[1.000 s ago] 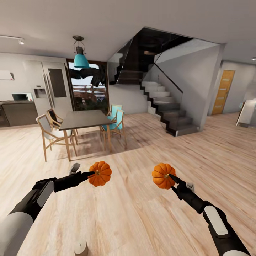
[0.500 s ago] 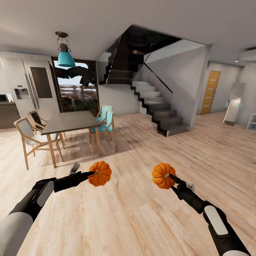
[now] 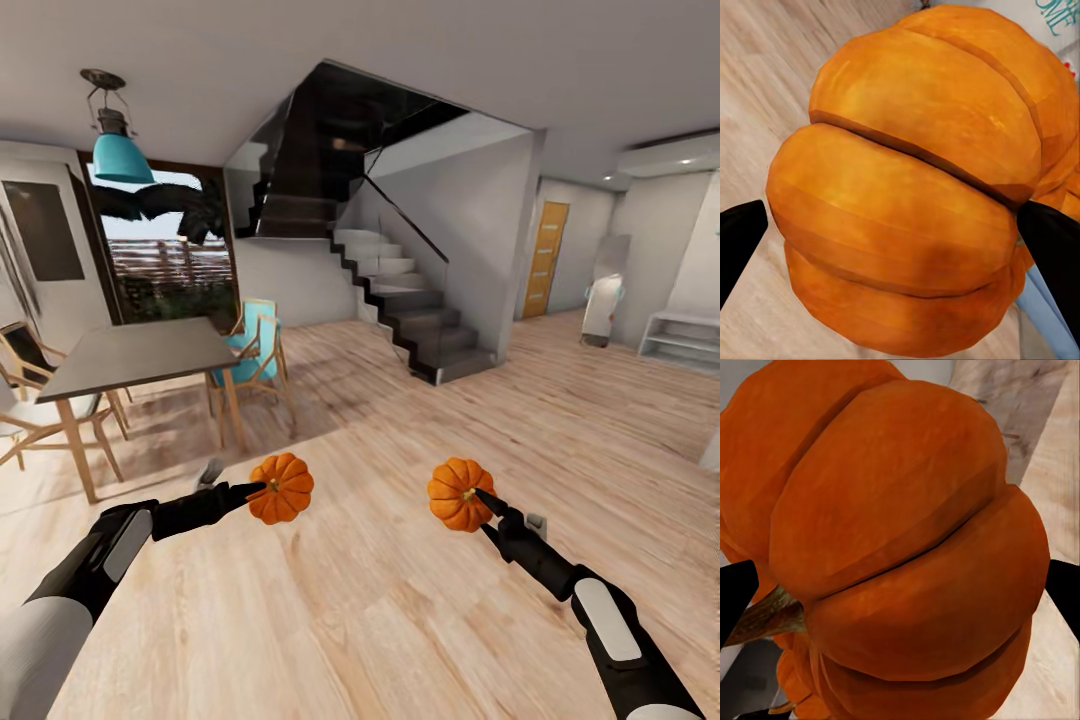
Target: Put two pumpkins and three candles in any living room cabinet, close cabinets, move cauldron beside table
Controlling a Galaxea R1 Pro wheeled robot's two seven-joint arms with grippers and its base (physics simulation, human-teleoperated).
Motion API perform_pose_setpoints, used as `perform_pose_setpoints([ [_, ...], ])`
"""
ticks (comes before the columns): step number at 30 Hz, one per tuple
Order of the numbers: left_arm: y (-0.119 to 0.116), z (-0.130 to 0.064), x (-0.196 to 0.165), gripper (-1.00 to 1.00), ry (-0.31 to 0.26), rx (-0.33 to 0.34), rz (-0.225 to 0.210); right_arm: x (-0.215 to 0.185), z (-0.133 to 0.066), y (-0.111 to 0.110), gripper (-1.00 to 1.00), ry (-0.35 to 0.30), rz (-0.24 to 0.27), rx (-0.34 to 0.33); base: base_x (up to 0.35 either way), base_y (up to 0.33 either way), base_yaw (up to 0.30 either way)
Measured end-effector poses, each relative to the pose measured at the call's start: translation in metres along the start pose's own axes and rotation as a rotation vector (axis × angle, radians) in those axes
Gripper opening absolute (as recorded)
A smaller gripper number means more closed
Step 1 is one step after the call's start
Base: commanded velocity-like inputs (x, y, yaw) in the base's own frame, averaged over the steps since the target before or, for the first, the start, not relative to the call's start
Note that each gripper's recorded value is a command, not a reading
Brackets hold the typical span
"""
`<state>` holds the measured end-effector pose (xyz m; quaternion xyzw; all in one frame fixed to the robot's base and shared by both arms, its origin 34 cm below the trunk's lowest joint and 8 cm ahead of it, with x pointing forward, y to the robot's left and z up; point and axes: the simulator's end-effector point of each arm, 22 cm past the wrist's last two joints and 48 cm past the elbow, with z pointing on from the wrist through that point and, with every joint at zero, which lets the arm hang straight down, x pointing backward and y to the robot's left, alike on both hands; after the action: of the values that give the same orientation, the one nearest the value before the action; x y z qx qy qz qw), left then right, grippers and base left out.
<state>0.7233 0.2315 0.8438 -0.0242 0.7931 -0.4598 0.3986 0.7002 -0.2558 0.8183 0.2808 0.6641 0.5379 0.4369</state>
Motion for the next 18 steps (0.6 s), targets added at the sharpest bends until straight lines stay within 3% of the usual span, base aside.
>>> perform_pose_setpoints([
  [11,-0.0004,-0.0001,-0.0001,-1.0,0.0,0.0,0.001,-0.0002,0.0,0.0005,-1.0,0.0,0.0,-0.001,0.294,-0.056,-0.127],
  [18,-0.0005,0.0003,0.0001,-1.0,0.0,0.0,0.001,0.0002,0.0001,0.0003,-1.0,0.0,0.0,0.0,0.309,-0.01,-0.029],
])
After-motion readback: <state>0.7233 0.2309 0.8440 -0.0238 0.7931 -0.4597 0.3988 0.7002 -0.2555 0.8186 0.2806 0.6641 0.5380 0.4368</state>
